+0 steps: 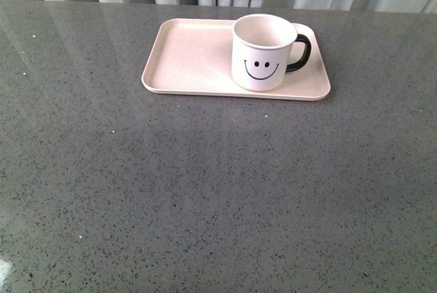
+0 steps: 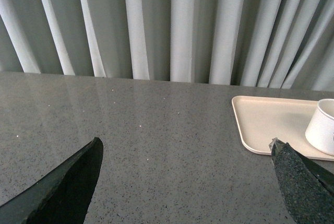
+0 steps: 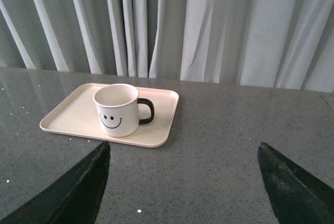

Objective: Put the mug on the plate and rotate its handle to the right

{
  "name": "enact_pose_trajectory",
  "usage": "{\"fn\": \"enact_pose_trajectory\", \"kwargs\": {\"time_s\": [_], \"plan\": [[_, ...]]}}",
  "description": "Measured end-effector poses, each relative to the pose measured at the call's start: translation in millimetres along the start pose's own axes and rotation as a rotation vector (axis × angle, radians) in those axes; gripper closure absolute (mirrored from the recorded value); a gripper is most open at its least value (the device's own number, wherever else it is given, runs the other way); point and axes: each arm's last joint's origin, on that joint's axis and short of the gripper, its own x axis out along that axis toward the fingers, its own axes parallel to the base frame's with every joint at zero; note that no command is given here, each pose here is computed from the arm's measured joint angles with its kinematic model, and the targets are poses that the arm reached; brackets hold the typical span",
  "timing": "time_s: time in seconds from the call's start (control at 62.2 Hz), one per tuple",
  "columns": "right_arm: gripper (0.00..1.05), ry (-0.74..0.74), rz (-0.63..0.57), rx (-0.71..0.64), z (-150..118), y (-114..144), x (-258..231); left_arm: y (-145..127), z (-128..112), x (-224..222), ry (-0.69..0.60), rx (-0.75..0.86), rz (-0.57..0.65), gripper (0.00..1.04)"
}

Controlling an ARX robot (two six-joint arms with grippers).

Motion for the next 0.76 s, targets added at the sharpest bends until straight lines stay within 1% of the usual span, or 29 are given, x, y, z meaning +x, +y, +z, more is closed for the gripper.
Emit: {"fn": "enact_pose_trajectory", "kwargs": {"time_s": [0.048,0.08,0.145,0.756], "plan": [[0.09,0.000,0.000,0.000,0.0,0.0,0.0,0.0,0.0,0.0,0.000,0.000,0.000,0.09],[0.08,0.000,0.000,0.001,0.0,0.0,0.0,0.0,0.0,0.0,0.000,0.000,0.000,0.09],[0.10,0.000,0.000,0.001,0.1,0.0,0.0,0.0,0.0,0.0,0.000,0.000,0.000,0.09],[0.09,0.000,0.000,0.001,0.0,0.0,0.0,0.0,0.0,0.0,0.000,0.000,0.000,0.09]]}}
